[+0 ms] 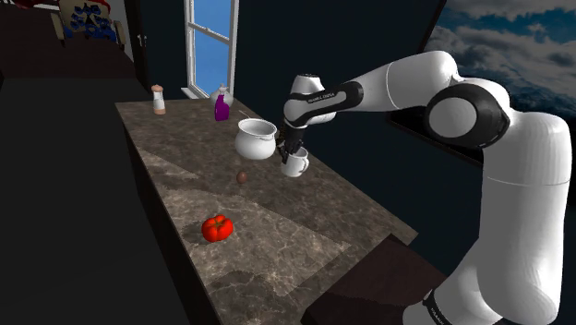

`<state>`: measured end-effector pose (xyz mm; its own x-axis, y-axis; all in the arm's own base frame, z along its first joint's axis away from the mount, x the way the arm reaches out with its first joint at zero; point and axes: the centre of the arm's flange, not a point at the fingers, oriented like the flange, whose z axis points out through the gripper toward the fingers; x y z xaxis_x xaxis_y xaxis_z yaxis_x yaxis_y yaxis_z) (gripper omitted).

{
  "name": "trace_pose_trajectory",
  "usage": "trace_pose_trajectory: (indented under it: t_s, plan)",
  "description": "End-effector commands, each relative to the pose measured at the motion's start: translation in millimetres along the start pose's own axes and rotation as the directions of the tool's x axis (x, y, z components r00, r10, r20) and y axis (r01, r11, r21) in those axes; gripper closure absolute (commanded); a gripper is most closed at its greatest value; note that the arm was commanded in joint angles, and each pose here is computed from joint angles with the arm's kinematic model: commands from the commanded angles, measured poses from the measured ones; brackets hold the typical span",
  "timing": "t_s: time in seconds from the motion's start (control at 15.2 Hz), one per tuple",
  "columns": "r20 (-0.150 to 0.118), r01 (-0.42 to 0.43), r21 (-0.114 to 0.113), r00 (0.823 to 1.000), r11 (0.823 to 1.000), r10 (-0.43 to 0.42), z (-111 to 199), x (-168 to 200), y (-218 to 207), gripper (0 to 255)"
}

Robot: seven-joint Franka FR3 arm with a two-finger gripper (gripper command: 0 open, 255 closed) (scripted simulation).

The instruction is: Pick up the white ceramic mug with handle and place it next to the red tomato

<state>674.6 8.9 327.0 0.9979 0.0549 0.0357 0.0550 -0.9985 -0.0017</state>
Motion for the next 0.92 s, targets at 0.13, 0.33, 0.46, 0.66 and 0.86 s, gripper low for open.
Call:
trace_pose_trajectory:
  t_s: [0.13, 0.33, 0.46, 0.66, 0.86]
  plan:
    - [0.000, -0.001, 0.000, 1.000, 1.000, 0.001, -0.9, 15.7, -50.9, 255]
    - [0.000, -0.001, 0.000, 1.000, 1.000, 0.001, -0.6, 27.5, -88.7, 255]
    - [0.000, -0.001, 0.000, 1.000, 1.000, 0.001, -0.5, 35.4, -113.9, 255]
    - [0.000, -0.001, 0.000, 1.000, 1.000, 0.001, 10.2, 39.1, -126.6, 255]
    - [0.000, -0.001, 0.000, 1.000, 1.000, 0.001, 26.0, 38.4, -126.6, 255]
